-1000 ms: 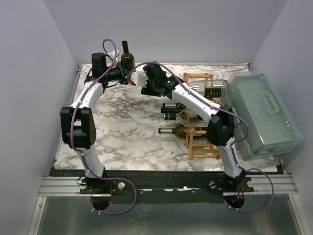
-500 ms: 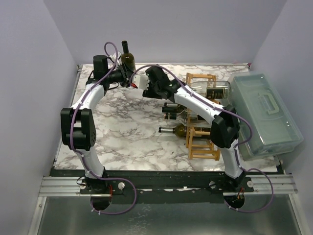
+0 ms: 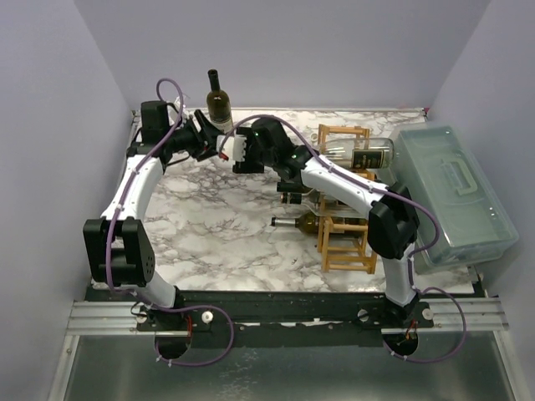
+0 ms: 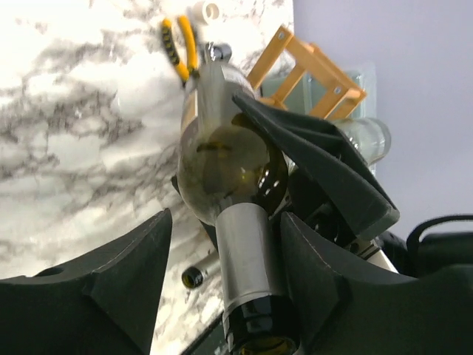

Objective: Put the wine bottle on the wine rack

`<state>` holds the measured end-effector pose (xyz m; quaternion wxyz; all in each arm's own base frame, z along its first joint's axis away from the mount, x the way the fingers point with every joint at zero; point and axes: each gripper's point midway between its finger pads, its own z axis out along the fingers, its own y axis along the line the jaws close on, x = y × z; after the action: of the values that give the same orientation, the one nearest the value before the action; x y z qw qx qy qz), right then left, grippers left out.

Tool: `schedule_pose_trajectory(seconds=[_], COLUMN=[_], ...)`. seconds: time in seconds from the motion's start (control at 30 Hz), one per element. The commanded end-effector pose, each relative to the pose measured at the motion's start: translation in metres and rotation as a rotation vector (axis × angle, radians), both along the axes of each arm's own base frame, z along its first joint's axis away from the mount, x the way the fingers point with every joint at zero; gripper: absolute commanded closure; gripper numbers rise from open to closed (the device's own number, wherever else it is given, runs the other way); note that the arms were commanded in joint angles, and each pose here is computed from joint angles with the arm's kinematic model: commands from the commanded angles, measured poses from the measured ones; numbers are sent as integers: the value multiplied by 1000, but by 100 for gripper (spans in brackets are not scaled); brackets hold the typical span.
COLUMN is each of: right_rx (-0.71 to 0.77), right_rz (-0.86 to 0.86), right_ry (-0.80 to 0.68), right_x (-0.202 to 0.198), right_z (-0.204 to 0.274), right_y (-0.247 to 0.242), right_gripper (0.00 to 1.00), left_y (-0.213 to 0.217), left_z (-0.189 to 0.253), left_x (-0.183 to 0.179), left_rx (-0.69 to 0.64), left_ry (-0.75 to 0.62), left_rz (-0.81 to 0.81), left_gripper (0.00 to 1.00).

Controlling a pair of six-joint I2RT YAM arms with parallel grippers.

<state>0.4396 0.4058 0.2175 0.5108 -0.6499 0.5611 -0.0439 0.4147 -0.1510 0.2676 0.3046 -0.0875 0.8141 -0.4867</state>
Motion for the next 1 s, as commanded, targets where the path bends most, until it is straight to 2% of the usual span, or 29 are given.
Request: schedule_pose_trajectory(seconds=[0.0, 0.1, 0.13, 0.2, 0.23, 0.37, 0.43, 0.53, 0.63, 0.7, 0.8, 0.83, 0.97], right_rx=[95, 63, 82, 100, 106, 108, 100, 102, 118, 117, 111, 114, 135], right_rz=[267, 349, 372, 414, 441, 565, 602, 636, 670, 693, 715, 720, 742], right_ry=[-170, -214, -243, -290, -304, -368, -395, -405, -408, -414, -416, -420, -452], right_x=[-25, -32, -34, -39, -43, -60, -64, -70, -77, -82, -89, -91, -104], right_z=[35, 29, 34, 37, 35, 34, 34, 37, 42, 43, 45, 46, 56], right_y=[44, 49, 52, 55, 57, 66, 71, 77, 79, 79, 81, 81, 82], right_gripper=[100, 100, 100, 100, 100, 100, 100, 100, 100, 100, 100, 100, 100], left_y=[-9, -12, -12, -9, -9, -15, -17, -18, -21, -22, -23, -23, -23], left_z=[-24, -29, -28, -32, -35, -38, -42, -49, -48, -46, -46, -47, -53], left_x=[-44, -65, -71, -78, -82, -98, -104, -113, -120, -123, -121, -120, -118], left_rx=[0, -22, -21, -6, -6, -40, -50, -57, -65, -62, -60, -61, -57], left_ry=[136, 157, 152, 152, 160, 176, 192, 217, 214, 203, 201, 203, 219], left_rz=[-21, -53, -57, -42, -39, -101, -115, -123, -146, -155, -159, -161, -160], left_gripper=[39, 38, 41, 58, 63, 70, 69, 52, 45, 46, 65, 67, 62])
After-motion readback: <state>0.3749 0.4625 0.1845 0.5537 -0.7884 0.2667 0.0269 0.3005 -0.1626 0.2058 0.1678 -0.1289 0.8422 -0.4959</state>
